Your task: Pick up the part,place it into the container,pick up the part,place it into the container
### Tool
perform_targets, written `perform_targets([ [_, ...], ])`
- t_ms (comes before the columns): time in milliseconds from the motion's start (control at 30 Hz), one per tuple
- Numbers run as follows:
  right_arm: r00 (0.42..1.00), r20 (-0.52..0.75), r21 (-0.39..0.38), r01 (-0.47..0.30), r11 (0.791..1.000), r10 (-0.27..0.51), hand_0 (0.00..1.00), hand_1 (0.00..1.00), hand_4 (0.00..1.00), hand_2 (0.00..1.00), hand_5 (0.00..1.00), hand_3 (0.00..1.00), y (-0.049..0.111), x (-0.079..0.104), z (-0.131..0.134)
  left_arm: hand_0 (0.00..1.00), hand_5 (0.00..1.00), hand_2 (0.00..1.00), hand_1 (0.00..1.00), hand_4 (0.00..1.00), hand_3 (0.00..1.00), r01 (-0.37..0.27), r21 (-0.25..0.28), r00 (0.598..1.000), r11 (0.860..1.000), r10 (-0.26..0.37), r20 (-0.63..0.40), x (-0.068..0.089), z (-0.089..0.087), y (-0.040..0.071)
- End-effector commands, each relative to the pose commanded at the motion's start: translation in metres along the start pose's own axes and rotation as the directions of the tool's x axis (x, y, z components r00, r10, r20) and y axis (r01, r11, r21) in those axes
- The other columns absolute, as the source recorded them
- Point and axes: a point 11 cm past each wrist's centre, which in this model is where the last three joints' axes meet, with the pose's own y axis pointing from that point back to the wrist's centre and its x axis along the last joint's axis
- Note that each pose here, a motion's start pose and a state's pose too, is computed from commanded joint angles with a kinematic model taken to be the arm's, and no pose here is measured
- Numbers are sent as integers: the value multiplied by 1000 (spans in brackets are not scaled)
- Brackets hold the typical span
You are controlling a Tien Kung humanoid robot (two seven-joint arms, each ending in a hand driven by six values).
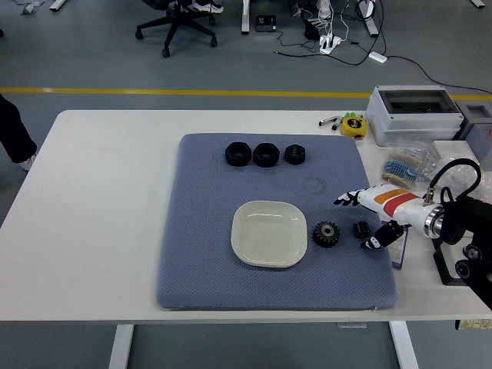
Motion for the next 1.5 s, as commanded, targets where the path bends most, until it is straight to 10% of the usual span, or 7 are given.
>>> perform_targets([
  [267, 999, 27, -20, 19, 1000, -18, 672, 630, 932, 680, 135, 768, -2, -5, 4, 680, 580, 640, 648, 622, 553, 1, 4, 1000, 1000, -1, 3, -1, -2, 0],
  [300, 999, 33, -24, 19, 1000, -19, 638, 545, 769, 575, 104, 681, -3, -5, 5, 681, 580, 643, 648, 622, 553, 1, 5, 1000, 1000, -1, 4, -1, -2, 0],
  [467, 998, 53, -41, 22, 999, -19, 638, 545, 769, 575, 104, 681, -3, -7, 9, 681, 580, 643, 648, 622, 553, 2, 8, 1000, 1000, -2, 5, -1, -4, 0],
  [500, 998, 55, -45, 23, 999, -21, 606, 500, 627, 525, 115, 596, -3, -7, 10, 680, 578, 641, 648, 621, 552, 2, 9, 1000, 1000, -2, 5, -1, -4, 0],
  [1067, 995, 94, -84, 43, 996, -35, 534, 443, 575, 467, 115, 531, 0, -13, 21, 679, 577, 642, 648, 620, 553, 2, 13, 1000, 1000, -2, 10, -1, -7, 0],
  [1100, 995, 94, -84, 40, 996, -32, 346, 358, 542, 402, 137, 458, 0, -13, 21, 679, 578, 641, 647, 619, 553, 2, 13, 1000, 1000, -2, 9, -1, -6, 0],
  [1500, 992, 119, -66, -34, 997, 42, 150, 214, 600, 304, 82, 390, 1, 3, 19, 680, 578, 641, 646, 618, 553, -1, 4, 1000, 1000, 1, 5, 0, -2, 0],
])
